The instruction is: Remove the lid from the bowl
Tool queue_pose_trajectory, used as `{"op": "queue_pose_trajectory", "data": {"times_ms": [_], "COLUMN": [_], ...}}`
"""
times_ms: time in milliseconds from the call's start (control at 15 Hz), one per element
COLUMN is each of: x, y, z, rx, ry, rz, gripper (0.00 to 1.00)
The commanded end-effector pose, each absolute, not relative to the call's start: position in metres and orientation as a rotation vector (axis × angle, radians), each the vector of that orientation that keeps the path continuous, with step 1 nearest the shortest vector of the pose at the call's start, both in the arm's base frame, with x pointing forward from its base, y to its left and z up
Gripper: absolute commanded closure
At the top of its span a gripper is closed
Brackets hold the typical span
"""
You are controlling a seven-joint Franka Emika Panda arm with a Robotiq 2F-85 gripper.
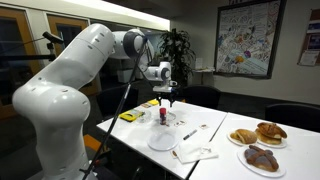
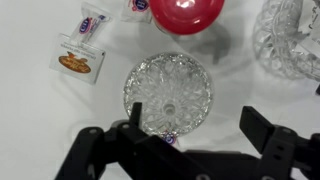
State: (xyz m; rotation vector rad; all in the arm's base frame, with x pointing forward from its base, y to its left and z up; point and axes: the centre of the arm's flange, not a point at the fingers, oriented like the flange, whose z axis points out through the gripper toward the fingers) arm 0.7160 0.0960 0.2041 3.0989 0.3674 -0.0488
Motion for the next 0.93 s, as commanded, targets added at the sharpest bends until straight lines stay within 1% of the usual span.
{"op": "queue_pose_trajectory", "data": {"times_ms": [0,200,400,667,867], "x": [0.702,0.692,0.677,0.651,0.634], "y": [0.108,0.118,0.144,0.185,0.204], "z": [0.227,0.246,0.253,0.246,0.232], "rx": [3.071,3.099,3.134,3.144,3.149], "ry": [0.403,0.446,0.601,0.773,0.809], "rz": [-0.046,-0.035,-0.103,-0.179,-0.228], "gripper": [0.00,0.00,0.00,0.00,0.00]}}
